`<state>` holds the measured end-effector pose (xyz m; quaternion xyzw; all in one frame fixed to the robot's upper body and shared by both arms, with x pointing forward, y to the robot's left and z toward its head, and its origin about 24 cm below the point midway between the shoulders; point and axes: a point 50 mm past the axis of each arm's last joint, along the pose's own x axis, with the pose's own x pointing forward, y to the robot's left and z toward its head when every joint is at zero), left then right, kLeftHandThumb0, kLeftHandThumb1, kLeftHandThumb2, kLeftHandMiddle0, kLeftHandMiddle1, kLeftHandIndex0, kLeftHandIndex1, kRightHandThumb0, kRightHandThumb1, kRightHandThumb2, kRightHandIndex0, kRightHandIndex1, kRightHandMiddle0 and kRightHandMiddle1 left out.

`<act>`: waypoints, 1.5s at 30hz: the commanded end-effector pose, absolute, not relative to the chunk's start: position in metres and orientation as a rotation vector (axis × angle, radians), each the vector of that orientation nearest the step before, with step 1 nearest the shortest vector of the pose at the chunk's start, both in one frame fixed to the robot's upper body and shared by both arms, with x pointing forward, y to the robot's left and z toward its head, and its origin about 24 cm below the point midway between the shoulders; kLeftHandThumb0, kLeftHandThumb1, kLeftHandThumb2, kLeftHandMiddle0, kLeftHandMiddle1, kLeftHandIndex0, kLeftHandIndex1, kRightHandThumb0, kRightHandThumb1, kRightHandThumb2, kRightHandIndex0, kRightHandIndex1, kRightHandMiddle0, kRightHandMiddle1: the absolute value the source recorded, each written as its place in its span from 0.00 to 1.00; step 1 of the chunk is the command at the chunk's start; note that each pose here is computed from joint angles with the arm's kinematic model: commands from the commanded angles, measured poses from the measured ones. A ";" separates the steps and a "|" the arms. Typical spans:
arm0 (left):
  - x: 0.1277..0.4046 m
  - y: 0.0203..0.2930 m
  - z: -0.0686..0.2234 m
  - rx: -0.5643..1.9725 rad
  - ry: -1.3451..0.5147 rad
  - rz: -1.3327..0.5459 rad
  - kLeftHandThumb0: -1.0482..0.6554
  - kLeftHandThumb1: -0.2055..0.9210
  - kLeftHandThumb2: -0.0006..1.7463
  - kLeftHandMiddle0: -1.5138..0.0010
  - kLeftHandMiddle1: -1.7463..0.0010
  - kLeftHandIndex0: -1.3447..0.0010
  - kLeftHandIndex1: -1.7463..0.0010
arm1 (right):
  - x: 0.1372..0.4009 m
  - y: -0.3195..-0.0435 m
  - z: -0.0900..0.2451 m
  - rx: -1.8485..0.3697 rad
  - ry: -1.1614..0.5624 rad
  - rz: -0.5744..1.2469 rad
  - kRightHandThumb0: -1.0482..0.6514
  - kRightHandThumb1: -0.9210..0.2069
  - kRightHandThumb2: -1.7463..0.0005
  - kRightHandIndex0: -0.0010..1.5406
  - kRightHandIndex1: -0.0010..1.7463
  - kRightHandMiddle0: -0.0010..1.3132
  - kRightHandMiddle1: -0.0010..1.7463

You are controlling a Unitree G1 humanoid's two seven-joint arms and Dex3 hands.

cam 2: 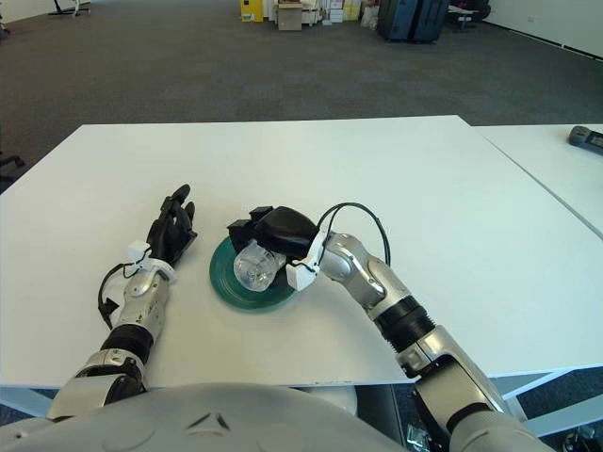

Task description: Put the bottle into the plate.

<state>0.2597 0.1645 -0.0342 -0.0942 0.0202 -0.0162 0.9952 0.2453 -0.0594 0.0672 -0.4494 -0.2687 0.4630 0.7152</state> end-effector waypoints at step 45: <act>0.240 0.169 -0.035 -0.232 0.004 -0.102 0.13 1.00 0.53 0.76 0.98 1.00 0.57 | 0.265 -0.074 0.070 -0.992 -0.670 0.951 0.00 0.00 0.56 0.04 0.00 0.00 0.31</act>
